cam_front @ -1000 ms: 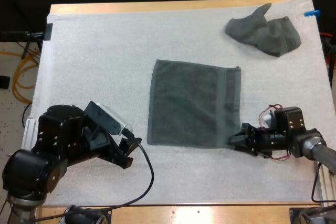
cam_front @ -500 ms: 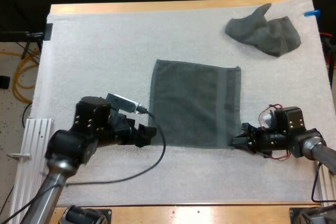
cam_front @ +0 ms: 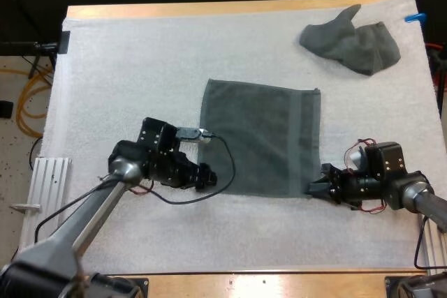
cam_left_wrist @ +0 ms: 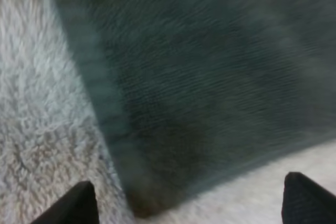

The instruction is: Pick towel from pile fold and stack

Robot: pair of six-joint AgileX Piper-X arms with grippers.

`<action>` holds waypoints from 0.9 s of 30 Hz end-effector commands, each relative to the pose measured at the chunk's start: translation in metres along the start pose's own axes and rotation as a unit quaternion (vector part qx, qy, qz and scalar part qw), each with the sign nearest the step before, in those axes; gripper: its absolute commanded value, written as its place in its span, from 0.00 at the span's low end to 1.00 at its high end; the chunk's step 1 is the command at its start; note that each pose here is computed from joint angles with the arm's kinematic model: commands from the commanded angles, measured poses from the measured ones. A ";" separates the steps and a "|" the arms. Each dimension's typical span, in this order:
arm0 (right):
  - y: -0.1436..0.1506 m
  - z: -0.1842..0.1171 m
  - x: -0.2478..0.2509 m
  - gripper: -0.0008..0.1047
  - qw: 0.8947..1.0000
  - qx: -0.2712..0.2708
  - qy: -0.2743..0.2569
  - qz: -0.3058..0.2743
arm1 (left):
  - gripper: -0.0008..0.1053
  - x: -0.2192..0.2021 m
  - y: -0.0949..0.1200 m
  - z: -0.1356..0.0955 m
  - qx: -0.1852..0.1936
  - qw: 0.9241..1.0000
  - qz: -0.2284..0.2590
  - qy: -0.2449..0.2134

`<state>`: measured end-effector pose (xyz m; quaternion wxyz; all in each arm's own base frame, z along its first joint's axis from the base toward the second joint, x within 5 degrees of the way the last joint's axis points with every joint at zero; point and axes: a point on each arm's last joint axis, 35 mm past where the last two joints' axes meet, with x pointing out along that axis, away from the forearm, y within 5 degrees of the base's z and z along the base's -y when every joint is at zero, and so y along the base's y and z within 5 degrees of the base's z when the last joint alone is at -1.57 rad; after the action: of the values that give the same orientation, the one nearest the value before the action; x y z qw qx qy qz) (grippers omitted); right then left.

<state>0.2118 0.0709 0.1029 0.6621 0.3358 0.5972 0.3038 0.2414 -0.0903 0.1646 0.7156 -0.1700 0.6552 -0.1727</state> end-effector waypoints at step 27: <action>-0.005 -0.004 0.002 0.01 1.000 -0.003 0.006 -0.015 | 0.17 0.027 0.007 0.008 -0.025 0.998 -0.048 0.032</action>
<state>0.2118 0.0709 0.1029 0.6627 0.3347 0.5967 0.3045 0.2522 -0.0961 0.1408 0.6822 -0.2158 0.6693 -0.1999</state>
